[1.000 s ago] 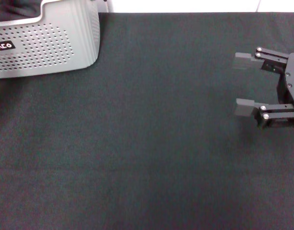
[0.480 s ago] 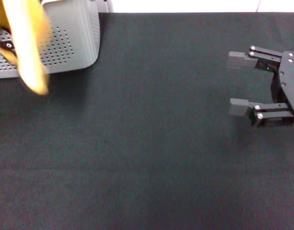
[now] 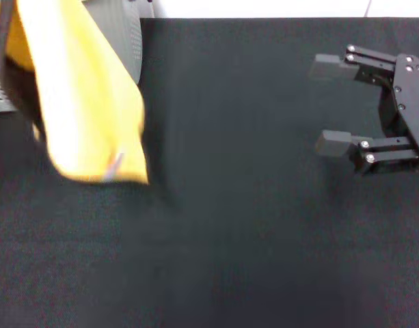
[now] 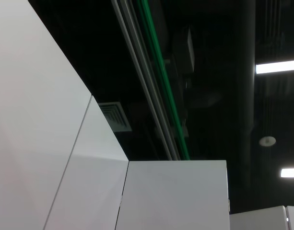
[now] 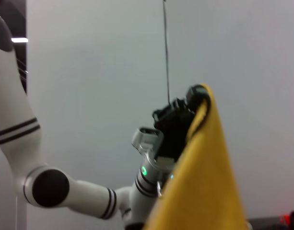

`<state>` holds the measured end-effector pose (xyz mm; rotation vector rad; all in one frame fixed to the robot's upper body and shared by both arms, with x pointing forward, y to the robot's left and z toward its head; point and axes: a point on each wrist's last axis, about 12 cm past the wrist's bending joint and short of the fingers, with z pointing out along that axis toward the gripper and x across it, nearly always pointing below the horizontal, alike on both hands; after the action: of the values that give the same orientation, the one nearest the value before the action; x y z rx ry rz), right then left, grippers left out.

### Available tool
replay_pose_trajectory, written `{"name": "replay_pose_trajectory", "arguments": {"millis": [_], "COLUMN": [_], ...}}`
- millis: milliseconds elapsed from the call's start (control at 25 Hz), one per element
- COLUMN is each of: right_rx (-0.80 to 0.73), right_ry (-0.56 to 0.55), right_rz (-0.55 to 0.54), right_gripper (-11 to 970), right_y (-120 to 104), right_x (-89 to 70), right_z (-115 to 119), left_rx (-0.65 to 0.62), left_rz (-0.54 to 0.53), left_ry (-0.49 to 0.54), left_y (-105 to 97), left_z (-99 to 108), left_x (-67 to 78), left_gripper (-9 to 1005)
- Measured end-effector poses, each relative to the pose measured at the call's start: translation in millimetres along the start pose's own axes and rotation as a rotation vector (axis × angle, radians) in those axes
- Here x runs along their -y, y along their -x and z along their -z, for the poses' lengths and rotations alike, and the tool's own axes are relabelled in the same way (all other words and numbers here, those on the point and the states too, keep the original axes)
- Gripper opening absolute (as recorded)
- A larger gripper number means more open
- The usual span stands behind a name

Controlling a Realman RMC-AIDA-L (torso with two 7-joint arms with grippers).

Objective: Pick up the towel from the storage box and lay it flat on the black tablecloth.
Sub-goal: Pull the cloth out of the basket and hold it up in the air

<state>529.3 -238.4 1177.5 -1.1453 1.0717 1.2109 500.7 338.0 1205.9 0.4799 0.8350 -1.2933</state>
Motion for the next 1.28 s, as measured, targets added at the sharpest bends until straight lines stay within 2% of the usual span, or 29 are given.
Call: {"name": "replay_pose_trajectory", "arguments": {"millis": [240, 520, 680, 1040, 1280], "right_rx": [0.049, 0.112, 0.141, 0.248, 0.251], "right_ry": [0.004, -0.021, -0.003, -0.021, -0.012], "right_rz": [0.069, 0.122, 0.150, 0.214, 0.232], "right_gripper": [855, 855, 855, 784, 736], "right_y": [7.1, 12.6, 22.4, 45.5, 52.9], "right_x": [4.7, 26.1, 32.4, 38.8, 47.5], "right_z": [-6.8, -29.1, -37.9, -38.6, -52.7], "left_rx": [0.003, 0.044, 0.061, 0.071, 0.065], "left_rz": [0.035, 0.093, 0.097, 0.114, 0.138], "left_ry": [-0.010, -0.011, -0.004, 0.002, -0.002], "left_y": [-12.2, -33.5, -42.0, -53.4, -61.6], "left_z": [-5.2, -18.0, -22.1, -23.4, -26.2], "left_x": [0.0, -12.2, -16.7, -12.6, -12.7], "left_gripper": [42, 44, 45, 48, 49]}}
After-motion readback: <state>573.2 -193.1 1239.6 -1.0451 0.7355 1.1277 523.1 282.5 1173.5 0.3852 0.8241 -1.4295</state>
